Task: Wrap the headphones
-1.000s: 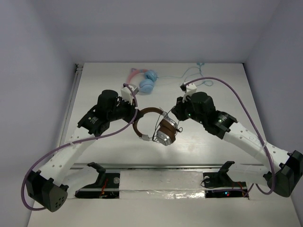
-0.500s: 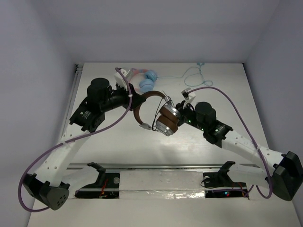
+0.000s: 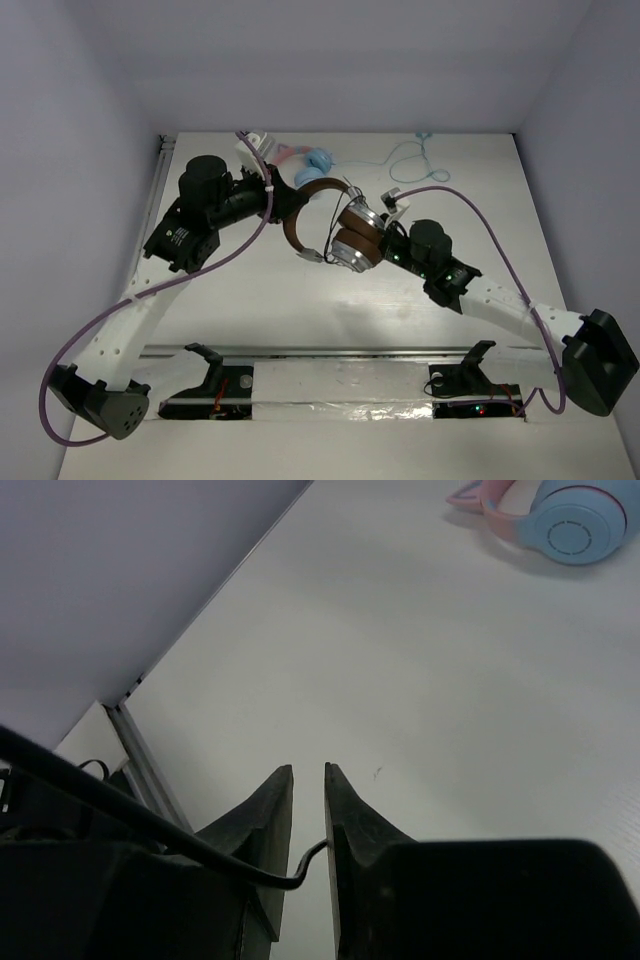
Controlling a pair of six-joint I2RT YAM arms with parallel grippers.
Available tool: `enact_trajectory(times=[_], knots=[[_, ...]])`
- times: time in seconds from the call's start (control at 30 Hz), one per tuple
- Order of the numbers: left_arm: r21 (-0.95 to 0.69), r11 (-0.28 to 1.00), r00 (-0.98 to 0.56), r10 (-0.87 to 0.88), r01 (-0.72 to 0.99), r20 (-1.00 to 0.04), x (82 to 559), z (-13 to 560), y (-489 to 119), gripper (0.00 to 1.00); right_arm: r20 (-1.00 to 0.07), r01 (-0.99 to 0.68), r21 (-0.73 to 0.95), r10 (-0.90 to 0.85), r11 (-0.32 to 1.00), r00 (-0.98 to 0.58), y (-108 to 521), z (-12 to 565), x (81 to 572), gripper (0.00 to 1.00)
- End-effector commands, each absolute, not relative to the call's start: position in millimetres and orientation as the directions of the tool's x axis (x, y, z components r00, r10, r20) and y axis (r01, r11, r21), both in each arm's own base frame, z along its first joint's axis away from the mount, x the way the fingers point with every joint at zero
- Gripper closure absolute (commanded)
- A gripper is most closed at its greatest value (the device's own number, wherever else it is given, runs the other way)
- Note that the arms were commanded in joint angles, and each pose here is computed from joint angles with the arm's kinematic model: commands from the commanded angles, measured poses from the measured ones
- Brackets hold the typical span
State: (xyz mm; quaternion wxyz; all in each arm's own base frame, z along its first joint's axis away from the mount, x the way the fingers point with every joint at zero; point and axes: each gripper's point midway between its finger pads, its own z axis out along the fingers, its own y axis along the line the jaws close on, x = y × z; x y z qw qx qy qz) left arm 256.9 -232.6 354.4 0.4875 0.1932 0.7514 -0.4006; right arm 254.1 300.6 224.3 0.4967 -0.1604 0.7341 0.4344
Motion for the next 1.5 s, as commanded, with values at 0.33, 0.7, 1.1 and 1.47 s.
enact_trajectory(times=[0.33,0.7,1.1,1.47], knots=[[-0.458,0.567,-0.371,-0.270,0.685,-0.889,262.1,422.6,-230.6,1.00,-0.863,-0.682,0.505,0.282,0.529,-0.420,299.9,230.8,253.7,0.85],[-0.529,0.570,-0.374,-0.375,0.629,-0.848,285.3,430.7,-231.5,1.00,-0.832,-0.664,0.552,0.284,0.504,-0.477,301.8,212.9,246.3,0.97],[-0.672,0.624,-0.318,-0.594,0.398,-0.739,342.7,393.6,-212.6,1.00,-0.685,-0.617,0.728,0.349,0.299,-0.640,306.6,238.6,207.0,1.00],[-0.690,0.710,-0.191,-0.665,0.141,-0.722,382.5,333.1,-177.3,1.00,-0.551,-0.529,0.830,0.402,0.175,-0.731,305.6,268.9,192.4,0.97]])
